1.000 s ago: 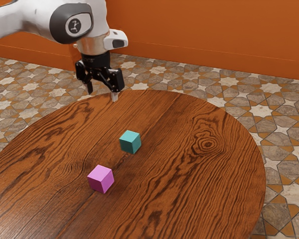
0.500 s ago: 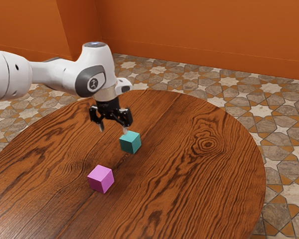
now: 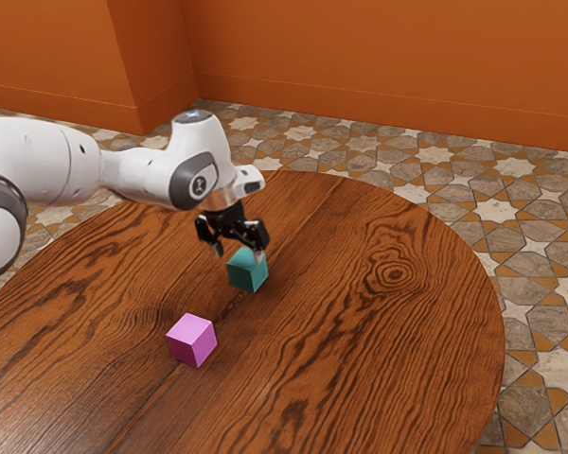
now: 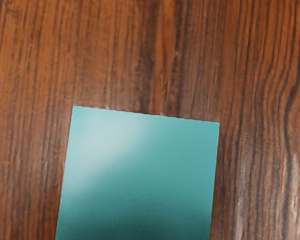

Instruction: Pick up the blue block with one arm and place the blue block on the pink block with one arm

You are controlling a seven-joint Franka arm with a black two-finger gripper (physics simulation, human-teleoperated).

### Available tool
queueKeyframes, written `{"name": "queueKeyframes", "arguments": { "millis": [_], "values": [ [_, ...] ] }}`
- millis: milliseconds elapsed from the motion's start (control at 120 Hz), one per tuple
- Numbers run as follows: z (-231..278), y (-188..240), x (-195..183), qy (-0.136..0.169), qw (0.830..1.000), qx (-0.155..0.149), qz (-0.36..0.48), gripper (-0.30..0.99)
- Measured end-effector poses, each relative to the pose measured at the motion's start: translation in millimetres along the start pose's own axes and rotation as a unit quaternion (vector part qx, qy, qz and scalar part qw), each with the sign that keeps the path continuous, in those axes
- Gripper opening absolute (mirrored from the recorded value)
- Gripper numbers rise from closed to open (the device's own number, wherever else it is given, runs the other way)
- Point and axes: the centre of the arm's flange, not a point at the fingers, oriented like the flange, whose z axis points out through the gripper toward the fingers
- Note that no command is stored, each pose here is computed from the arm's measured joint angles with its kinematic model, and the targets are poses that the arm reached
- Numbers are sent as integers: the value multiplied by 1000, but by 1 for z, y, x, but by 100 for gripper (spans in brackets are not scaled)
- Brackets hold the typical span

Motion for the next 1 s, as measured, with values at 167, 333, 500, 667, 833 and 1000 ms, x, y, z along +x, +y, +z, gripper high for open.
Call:
{"name": "queueKeyframes", "arguments": {
  "millis": [167, 333, 500, 667, 833, 1000],
  "values": [
    [8, 0, 9, 8, 1000, -5, 25, 69],
    [18, -7, 6, 9, 999, -5, 35, 69],
    [24, -26, 16, 15, 999, -3, 42, 69],
    [26, -18, 24, 23, 998, -5, 66, 69],
    [42, -11, 18, 16, 997, -15, 76, 69],
    [54, -12, 18, 13, 996, -18, 84, 69]
  ]
}}
